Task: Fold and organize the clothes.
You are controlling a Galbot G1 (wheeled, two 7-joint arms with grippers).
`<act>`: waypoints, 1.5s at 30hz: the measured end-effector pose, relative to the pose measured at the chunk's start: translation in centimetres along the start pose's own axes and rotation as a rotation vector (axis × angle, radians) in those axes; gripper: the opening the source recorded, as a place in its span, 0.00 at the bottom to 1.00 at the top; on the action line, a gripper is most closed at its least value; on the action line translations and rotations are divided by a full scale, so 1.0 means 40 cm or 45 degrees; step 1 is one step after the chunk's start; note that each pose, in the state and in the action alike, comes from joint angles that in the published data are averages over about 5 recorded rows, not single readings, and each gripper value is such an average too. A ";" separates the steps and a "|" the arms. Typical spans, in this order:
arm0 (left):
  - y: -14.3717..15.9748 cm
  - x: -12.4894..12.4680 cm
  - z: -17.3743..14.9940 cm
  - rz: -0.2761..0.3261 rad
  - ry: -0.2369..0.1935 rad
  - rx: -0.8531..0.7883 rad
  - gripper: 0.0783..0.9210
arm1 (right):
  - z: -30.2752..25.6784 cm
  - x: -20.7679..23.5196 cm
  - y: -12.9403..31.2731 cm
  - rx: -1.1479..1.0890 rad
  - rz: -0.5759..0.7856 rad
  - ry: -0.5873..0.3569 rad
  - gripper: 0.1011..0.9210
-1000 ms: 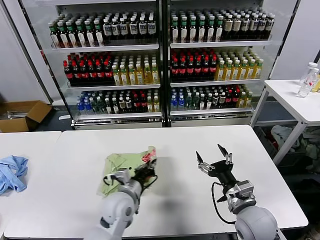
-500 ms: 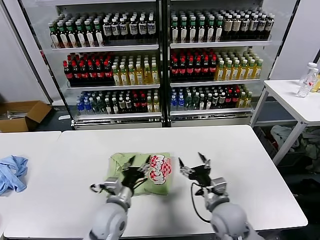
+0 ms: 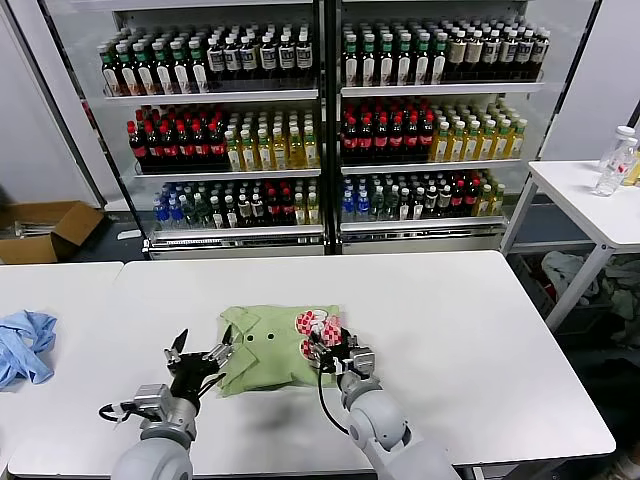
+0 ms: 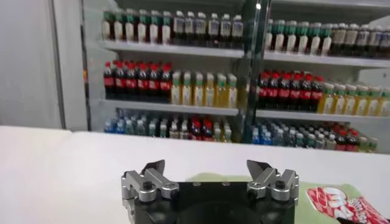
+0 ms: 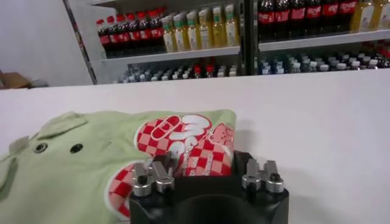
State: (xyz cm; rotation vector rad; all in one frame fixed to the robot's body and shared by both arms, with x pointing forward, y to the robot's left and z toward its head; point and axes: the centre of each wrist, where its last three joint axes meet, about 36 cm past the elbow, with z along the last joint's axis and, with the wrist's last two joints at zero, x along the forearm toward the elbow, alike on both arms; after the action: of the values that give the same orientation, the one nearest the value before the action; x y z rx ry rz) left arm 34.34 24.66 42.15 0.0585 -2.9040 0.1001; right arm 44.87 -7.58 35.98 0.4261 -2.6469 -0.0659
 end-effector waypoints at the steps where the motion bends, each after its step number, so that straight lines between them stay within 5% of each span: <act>1: 0.005 0.003 -0.001 -0.006 -0.001 -0.002 0.88 | 0.001 -0.004 0.003 0.002 0.000 0.002 0.60; 15: 0.018 0.035 0.003 -0.023 -0.013 -0.014 0.88 | 0.017 0.024 -0.122 0.137 0.085 -0.064 0.11; 19: 0.014 0.039 0.005 -0.018 -0.016 -0.020 0.88 | 0.011 0.049 -0.197 0.210 0.120 -0.086 0.05; 33: -0.020 0.062 0.016 0.044 -0.051 -0.038 0.88 | -0.009 0.115 -0.299 0.357 0.179 -0.289 0.46; 45: -0.042 0.109 -0.007 0.128 -0.103 -0.017 0.88 | -0.006 0.278 -0.321 0.330 0.215 -0.434 0.86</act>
State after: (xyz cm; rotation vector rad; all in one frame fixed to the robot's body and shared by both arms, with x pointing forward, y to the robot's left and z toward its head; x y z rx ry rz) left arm 30.24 22.86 43.56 -0.0885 -2.9878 0.0974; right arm 39.24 -23.22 39.50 0.2922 -3.0307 0.2847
